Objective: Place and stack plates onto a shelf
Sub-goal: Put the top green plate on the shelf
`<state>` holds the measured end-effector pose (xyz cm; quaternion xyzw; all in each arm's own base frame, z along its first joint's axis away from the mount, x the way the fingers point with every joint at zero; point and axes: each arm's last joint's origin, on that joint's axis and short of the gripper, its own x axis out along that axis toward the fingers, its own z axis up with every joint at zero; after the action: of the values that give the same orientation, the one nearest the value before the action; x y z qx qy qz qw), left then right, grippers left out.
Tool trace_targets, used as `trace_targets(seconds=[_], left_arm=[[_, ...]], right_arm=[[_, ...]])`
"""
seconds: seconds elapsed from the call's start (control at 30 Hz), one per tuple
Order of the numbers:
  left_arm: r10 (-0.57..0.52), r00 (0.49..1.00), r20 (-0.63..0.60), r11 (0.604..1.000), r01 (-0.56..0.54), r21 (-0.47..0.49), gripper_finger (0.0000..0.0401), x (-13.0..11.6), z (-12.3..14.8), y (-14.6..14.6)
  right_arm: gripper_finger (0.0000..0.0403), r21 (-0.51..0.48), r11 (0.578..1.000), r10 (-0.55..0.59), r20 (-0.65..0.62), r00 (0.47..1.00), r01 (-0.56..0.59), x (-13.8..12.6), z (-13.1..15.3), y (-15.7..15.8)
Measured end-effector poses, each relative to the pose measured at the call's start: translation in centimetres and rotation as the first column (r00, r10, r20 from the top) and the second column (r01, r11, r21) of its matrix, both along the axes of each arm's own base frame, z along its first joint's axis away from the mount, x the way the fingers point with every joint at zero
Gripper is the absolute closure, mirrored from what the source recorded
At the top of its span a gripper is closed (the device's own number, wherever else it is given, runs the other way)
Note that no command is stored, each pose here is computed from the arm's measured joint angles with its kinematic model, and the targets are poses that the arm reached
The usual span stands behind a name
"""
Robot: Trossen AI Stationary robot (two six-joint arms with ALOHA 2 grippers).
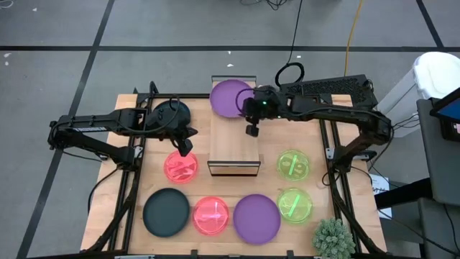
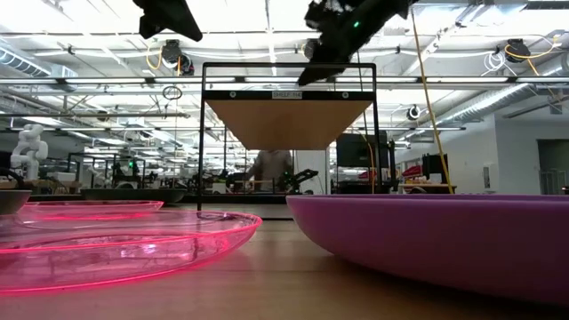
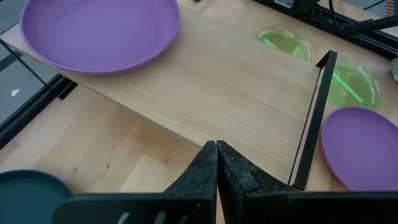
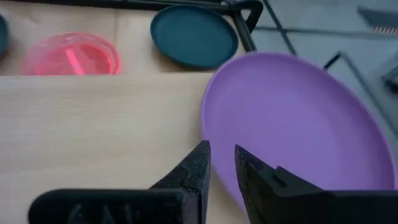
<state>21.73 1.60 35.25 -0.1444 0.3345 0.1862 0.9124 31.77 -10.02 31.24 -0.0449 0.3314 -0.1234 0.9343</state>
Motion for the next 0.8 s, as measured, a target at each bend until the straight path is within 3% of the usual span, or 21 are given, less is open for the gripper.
trace_targets(seconds=[0.3, 0.53, 0.63, 0.8], left_arm=[[-0.022, 1.000, -0.009, 0.999, 0.022, 0.033, 0.0400, 0.0, 0.0, 0.0], [-0.025, 1.000, -0.011, 0.999, 0.025, 0.037, 0.0400, 0.0, 0.0, 0.0], [-0.002, 1.000, -0.001, 1.000, 0.002, 0.009, 0.0400, 0.0, 0.0, 0.0], [0.070, 0.997, 0.034, 0.989, -0.064, -0.134, 0.0400, 0.1, 0.0, -0.6]], right_arm=[[0.0346, 0.149, 0.989, -0.009, -0.024, 1.000, 0.013, -3.8, 2.8, 4.3], [0.0346, 0.299, 0.952, -0.054, -0.038, 0.998, 0.063, -6.1, 4.0, 7.0], [0.0346, 0.331, 0.942, -0.041, -0.051, 0.998, 0.056, -6.9, 4.3, 8.1], [0.0346, 0.376, 0.926, 0.078, -0.103, 0.992, -0.033, -8.3, 4.4, 10.3]])
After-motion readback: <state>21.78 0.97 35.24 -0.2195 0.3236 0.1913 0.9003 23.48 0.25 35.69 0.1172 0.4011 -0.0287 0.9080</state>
